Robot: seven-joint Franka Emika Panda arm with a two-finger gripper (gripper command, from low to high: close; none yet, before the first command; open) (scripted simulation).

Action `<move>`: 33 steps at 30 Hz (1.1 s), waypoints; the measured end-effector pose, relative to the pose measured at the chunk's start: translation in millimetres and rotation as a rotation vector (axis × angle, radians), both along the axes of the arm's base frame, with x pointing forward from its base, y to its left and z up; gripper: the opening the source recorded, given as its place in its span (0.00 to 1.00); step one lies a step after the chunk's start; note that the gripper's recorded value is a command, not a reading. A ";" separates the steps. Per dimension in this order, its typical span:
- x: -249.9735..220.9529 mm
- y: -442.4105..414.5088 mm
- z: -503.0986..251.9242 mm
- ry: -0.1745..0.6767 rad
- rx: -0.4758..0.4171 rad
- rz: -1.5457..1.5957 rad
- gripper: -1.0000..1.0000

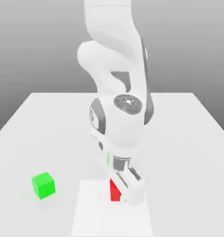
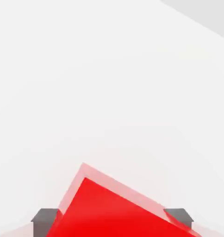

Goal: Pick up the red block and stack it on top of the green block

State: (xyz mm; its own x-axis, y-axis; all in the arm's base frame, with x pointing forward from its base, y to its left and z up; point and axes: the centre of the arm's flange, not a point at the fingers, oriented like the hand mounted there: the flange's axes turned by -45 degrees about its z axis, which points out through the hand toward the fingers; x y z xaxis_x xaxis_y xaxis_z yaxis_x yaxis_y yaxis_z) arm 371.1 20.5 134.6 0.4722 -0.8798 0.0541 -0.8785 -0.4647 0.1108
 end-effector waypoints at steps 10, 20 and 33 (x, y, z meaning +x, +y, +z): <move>3.5 -5.8 18.3 0.000 -0.041 -0.002 0.00; 8.0 -2.6 47.3 -0.036 -0.012 -0.010 0.00; 9.5 4.4 80.7 -0.072 0.101 0.088 0.00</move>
State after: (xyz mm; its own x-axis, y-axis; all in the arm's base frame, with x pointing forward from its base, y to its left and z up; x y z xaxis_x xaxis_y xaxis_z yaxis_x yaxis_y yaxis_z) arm 380.6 24.9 215.3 0.5460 -0.8378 0.0041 -0.8378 -0.5460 -0.0021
